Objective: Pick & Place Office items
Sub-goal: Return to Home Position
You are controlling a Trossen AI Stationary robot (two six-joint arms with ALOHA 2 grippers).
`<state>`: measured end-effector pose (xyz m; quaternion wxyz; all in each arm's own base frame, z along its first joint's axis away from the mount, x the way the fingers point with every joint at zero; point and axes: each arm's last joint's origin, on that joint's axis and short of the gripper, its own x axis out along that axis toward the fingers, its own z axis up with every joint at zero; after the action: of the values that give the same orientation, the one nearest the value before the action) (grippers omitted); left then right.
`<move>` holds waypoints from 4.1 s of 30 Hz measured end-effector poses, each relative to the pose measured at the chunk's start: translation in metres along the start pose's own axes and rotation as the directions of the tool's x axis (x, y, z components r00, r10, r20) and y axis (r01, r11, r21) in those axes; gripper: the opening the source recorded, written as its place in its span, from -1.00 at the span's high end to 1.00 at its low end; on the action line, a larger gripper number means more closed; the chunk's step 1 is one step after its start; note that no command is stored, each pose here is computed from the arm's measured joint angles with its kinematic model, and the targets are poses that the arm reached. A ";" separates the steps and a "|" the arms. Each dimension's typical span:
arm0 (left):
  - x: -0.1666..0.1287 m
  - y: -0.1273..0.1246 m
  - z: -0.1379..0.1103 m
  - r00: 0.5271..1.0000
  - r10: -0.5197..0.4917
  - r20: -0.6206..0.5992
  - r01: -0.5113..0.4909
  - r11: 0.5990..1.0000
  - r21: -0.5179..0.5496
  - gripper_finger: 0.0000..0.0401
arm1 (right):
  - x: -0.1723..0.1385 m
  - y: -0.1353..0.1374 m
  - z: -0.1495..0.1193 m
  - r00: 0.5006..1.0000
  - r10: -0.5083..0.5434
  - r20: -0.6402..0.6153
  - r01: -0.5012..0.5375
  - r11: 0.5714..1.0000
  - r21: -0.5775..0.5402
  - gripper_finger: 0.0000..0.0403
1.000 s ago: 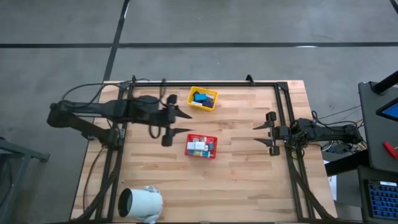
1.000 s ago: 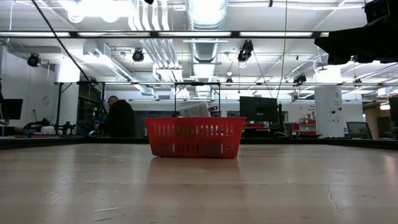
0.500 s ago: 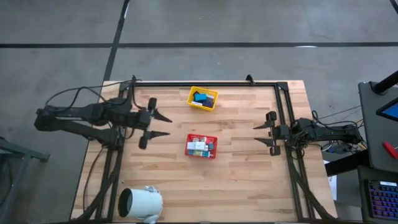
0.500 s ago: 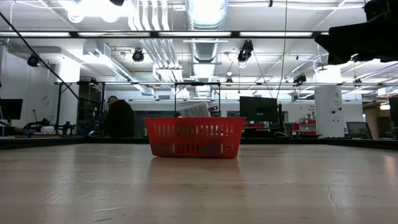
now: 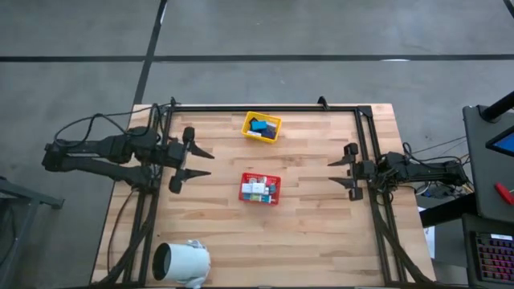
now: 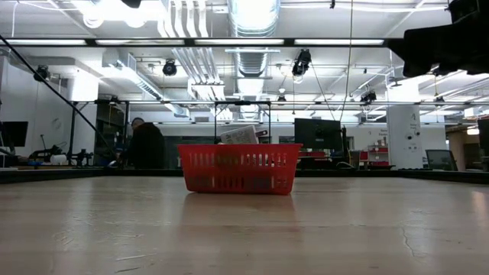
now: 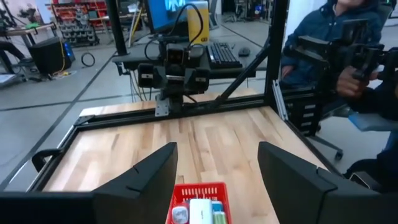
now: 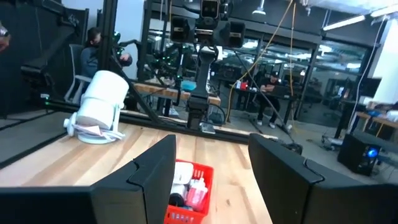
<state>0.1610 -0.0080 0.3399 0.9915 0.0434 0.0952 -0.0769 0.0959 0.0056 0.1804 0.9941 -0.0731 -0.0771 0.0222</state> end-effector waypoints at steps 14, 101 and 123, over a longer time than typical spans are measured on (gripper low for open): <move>-0.007 0.001 0.015 0.997 0.019 0.077 -0.020 1.000 0.019 -0.13 | 0.000 -0.004 0.005 0.993 -0.112 0.043 0.112 0.994 -0.008 0.00; -0.031 -0.021 -0.166 0.938 -0.022 0.347 0.041 0.998 -0.049 -0.13 | 0.000 -0.001 -0.001 0.999 -0.040 -0.018 0.043 0.975 0.217 0.00; -0.028 -0.019 -0.182 0.975 0.097 0.200 -0.068 0.987 -0.147 -0.13 | -0.001 -0.001 -0.012 0.989 -0.059 -0.134 0.081 0.984 0.159 0.00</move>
<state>0.0972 -0.0038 0.1661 0.9990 -0.0302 -0.0052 -0.0328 0.0972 0.0033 0.1685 0.9998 0.0105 -0.0131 -0.0113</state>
